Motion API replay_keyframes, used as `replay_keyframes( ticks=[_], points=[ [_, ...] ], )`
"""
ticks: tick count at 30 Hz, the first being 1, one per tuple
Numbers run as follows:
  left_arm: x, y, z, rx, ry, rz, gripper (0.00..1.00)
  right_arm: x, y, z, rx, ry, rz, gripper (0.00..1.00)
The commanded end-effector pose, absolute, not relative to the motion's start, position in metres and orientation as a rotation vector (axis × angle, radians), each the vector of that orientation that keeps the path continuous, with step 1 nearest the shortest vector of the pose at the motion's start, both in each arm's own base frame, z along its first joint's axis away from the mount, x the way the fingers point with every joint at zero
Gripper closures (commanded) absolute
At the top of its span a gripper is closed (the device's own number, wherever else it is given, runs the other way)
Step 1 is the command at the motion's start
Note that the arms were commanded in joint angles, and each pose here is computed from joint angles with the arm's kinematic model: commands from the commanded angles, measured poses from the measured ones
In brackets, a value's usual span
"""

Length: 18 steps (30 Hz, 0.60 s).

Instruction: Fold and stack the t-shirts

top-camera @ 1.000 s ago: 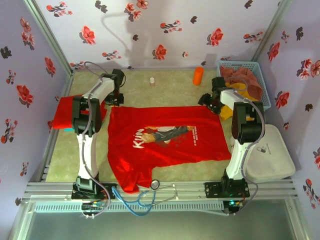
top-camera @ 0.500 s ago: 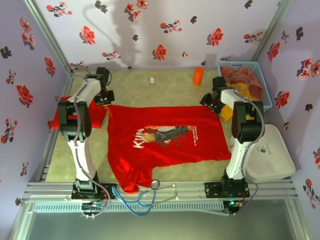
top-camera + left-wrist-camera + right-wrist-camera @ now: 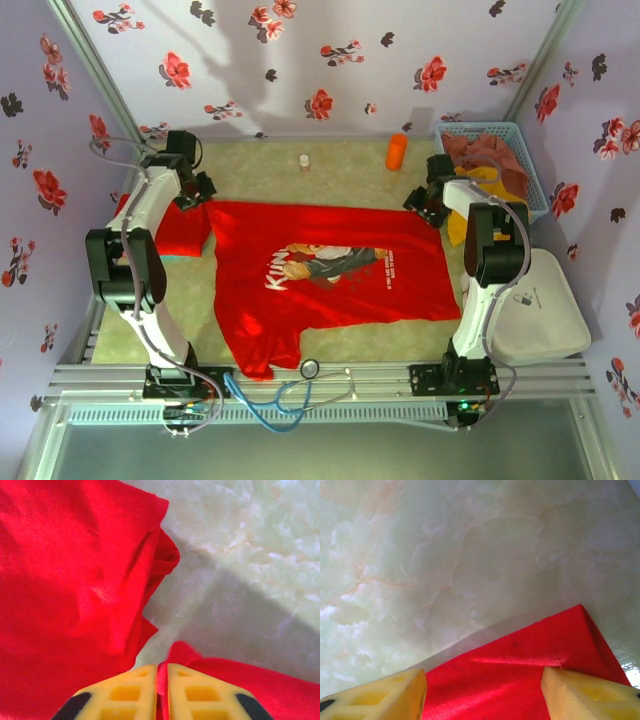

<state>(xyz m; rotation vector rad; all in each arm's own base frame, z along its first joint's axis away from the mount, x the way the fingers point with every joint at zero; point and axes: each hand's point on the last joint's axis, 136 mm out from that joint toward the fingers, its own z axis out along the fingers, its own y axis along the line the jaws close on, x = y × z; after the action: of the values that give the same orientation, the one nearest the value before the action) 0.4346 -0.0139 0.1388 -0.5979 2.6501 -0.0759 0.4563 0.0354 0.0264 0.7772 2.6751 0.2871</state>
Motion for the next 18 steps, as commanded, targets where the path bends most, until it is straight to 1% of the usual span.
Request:
replay_keyframes(
  ticks=[1, 3, 5, 6, 12, 18],
  points=[
    [0.433, 0.002, 0.134, -0.648, 2.656, 0.003, 0.78, 0.448, 0.021, 0.026, 0.822, 2.67, 0.255, 0.35],
    [0.43, 0.005, 0.137, -0.643, 2.657, 0.025, 0.74, 0.452, 0.026, 0.034, 0.792, 2.655, 0.299, 0.32],
    [0.425, 0.007, 0.142, -0.64, 2.649, 0.044, 0.66, 0.454, 0.031, 0.041, 0.769, 2.641, 0.334, 0.3],
    [0.422, 0.008, 0.146, -0.639, 2.645, 0.046, 0.64, 0.454, 0.033, 0.045, 0.758, 2.635, 0.343, 0.29],
    [0.397, -0.02, 0.16, -0.531, 2.654, -0.025, 0.6, 0.448, 0.049, 0.065, 0.695, 2.63, 0.4, 0.23],
    [0.348, -0.053, 0.138, -0.455, 2.741, -0.115, 0.56, 0.425, 0.056, 0.074, 0.657, 2.655, 0.377, 0.22]
  ],
)
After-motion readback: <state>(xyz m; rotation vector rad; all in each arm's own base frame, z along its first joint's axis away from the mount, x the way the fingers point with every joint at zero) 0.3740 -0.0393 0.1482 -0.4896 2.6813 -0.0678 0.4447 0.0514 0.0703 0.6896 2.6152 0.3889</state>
